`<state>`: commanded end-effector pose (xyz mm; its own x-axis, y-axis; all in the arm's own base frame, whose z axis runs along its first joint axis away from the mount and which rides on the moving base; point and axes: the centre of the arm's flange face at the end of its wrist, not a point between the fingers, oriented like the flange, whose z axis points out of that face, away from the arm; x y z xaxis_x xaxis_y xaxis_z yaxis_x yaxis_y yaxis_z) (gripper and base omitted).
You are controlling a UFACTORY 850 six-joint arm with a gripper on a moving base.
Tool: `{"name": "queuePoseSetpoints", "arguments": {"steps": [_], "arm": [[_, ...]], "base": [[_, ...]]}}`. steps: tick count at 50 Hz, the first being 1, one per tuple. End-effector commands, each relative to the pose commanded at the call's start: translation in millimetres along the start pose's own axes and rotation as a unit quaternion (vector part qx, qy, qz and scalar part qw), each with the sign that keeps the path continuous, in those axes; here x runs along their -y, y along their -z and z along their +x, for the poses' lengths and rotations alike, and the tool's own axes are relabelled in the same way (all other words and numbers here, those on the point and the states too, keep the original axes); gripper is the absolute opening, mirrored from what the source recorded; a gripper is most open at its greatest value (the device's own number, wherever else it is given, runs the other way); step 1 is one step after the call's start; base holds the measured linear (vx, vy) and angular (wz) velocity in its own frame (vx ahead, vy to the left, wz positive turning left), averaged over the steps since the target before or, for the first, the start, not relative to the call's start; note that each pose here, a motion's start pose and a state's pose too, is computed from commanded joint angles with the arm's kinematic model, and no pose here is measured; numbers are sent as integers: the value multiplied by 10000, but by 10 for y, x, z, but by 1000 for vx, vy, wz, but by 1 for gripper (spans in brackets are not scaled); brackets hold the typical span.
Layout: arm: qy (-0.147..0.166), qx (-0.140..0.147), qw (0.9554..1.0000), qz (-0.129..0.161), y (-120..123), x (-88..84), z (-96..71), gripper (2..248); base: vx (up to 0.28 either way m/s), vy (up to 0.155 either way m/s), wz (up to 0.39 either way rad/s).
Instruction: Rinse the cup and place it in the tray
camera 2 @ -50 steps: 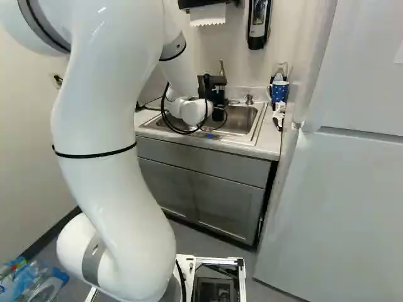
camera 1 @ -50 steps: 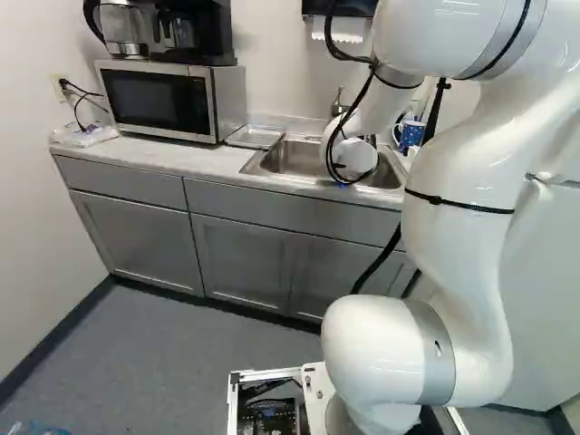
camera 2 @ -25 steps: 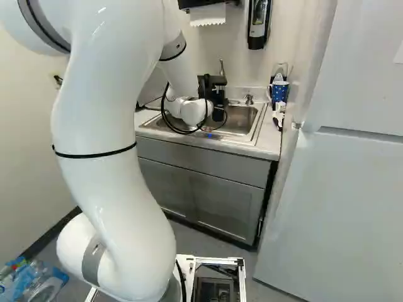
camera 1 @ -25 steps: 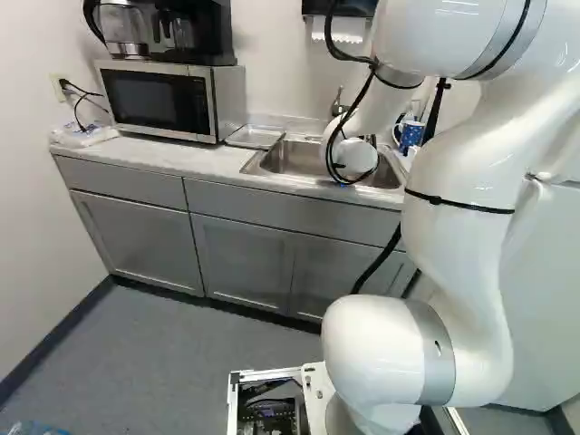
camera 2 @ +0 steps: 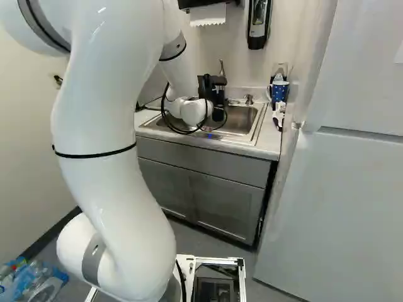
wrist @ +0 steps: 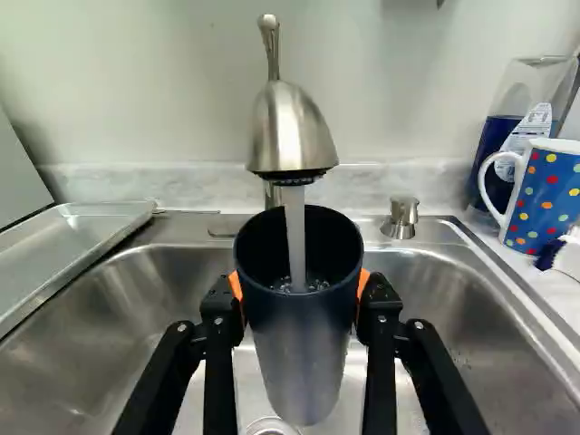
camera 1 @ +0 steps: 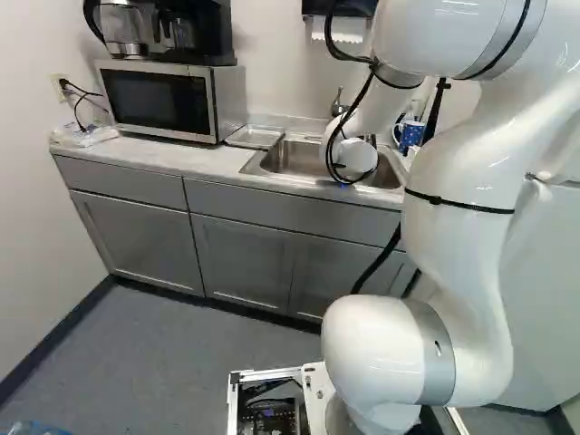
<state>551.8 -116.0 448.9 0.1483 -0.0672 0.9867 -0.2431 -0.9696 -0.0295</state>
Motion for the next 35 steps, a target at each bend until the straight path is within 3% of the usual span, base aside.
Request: {"name": "queuePoseSetpoints", "arguments": {"steps": [35], "arm": [[0,0,10000,0,0,0,0,125]], "base": [[0,0,0]]}}
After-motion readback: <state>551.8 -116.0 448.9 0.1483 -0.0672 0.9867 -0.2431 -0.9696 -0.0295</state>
